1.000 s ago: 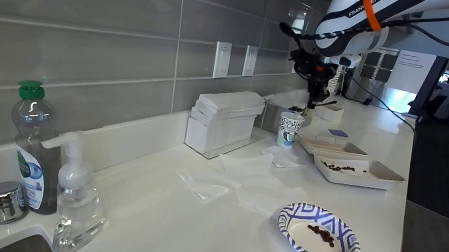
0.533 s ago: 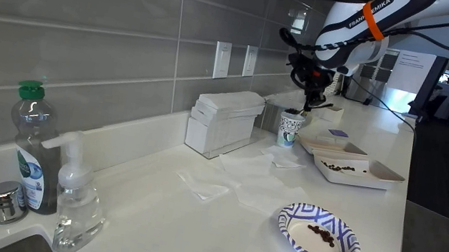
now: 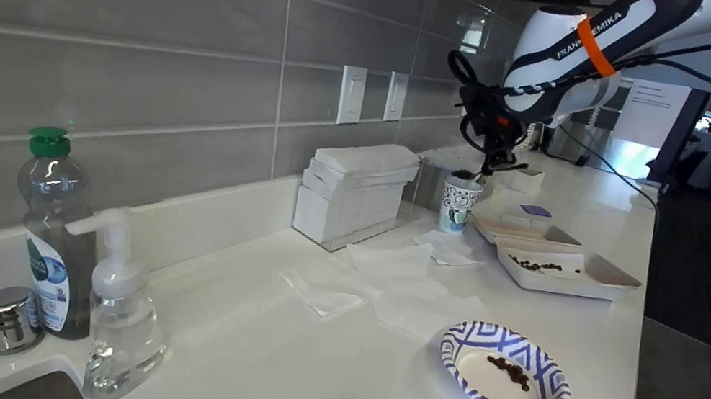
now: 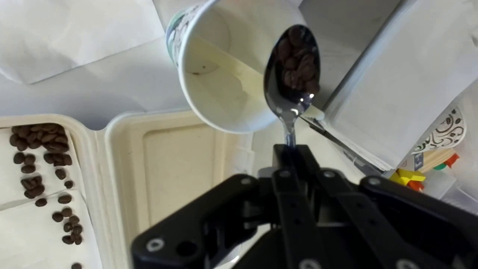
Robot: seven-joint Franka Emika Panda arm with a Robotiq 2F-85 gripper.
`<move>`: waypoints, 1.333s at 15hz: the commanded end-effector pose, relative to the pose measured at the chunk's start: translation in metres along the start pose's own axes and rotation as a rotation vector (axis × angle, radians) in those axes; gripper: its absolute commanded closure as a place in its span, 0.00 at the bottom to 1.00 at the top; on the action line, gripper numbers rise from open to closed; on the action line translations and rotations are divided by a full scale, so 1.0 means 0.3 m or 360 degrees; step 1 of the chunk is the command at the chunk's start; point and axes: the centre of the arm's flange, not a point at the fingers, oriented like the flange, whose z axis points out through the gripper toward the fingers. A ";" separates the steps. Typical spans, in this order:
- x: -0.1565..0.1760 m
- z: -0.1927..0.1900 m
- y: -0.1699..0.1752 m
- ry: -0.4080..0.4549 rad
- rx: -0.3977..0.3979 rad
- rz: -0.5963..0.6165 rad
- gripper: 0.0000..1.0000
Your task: Pick up spoon and scoop some of the contents from the bowl and pour them in the cup
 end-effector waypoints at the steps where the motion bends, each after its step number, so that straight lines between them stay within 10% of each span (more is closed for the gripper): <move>1: 0.008 -0.052 0.058 0.0021 0.0085 0.0027 0.98; 20: -0.036 -0.073 0.167 0.0149 0.0285 -0.0076 0.98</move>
